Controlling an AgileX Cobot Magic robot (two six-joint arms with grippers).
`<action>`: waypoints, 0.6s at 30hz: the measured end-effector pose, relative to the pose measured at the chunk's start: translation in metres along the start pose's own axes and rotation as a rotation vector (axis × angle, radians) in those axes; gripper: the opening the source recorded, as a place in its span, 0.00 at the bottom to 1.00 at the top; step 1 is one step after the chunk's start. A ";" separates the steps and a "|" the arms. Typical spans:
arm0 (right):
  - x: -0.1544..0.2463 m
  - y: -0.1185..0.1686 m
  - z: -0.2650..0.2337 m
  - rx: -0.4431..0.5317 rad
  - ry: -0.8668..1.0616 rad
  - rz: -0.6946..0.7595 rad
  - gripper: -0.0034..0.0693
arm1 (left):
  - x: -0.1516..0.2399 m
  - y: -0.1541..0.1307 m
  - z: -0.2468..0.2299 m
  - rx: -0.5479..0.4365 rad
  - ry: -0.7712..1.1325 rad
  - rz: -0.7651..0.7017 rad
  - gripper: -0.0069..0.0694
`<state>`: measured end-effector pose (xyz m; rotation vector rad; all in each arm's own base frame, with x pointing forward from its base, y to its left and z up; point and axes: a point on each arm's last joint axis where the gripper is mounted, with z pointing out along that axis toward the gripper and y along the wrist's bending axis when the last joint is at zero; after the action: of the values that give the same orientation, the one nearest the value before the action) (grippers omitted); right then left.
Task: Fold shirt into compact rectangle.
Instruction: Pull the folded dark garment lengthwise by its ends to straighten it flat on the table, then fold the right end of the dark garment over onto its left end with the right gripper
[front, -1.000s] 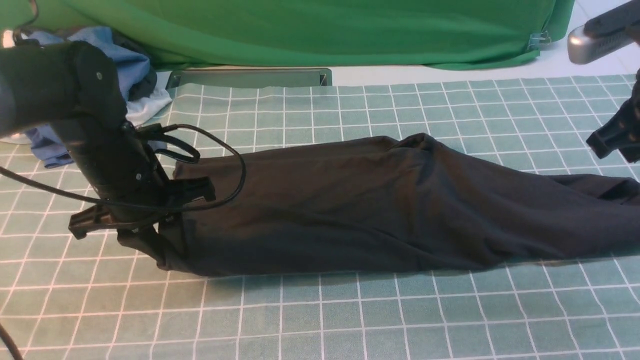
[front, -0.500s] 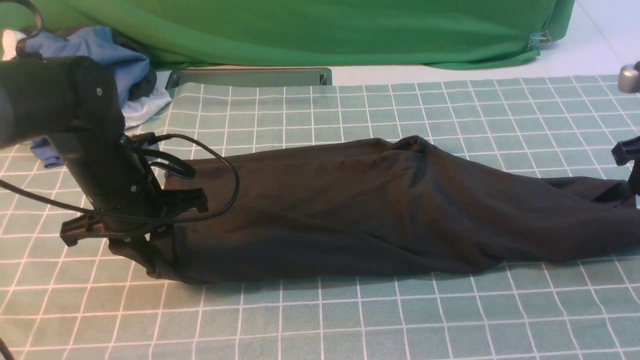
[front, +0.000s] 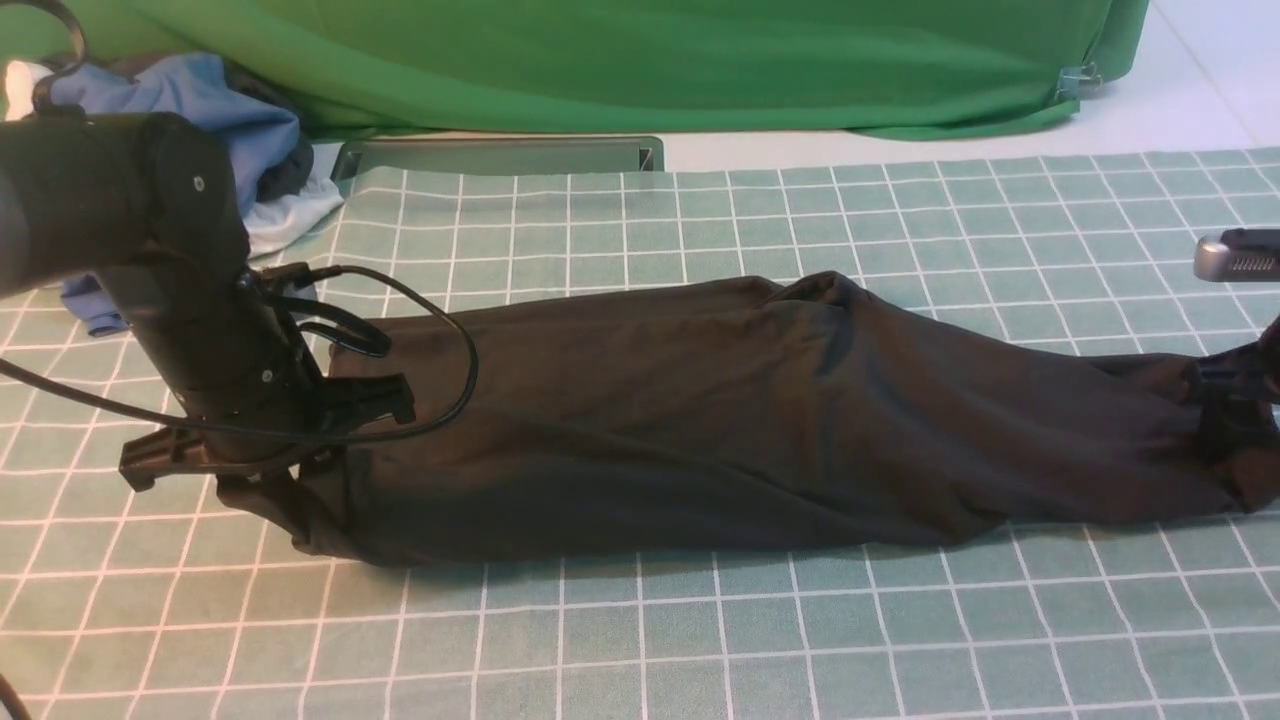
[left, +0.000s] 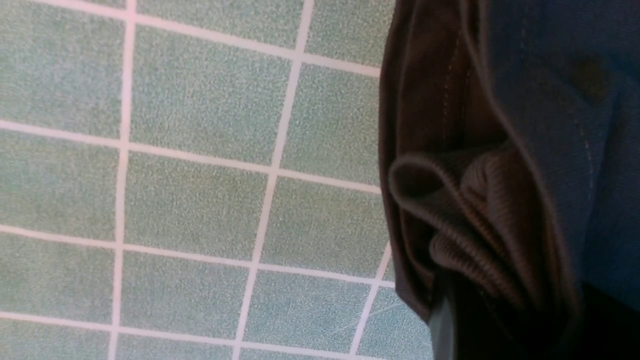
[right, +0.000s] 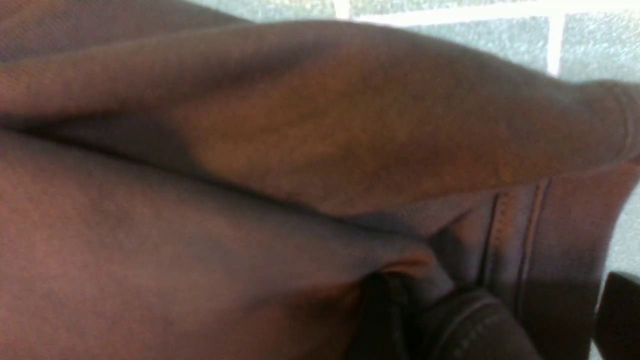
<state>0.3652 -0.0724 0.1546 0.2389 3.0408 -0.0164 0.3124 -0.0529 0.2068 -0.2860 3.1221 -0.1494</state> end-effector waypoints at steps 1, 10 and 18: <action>0.000 0.000 0.000 0.000 0.001 0.000 0.73 | 0.000 0.000 0.000 0.000 0.000 0.000 0.23; -0.002 0.001 -0.006 -0.010 0.047 -0.004 0.19 | 0.000 0.000 0.000 -0.003 -0.003 -0.003 0.23; 0.002 -0.004 -0.024 -0.003 0.074 0.003 0.19 | 0.000 0.001 0.000 -0.010 -0.003 0.036 0.23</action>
<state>0.3603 -0.0760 0.1783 0.2500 3.1132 -0.0037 0.3126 -0.0519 0.2067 -0.2297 3.1233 -0.1332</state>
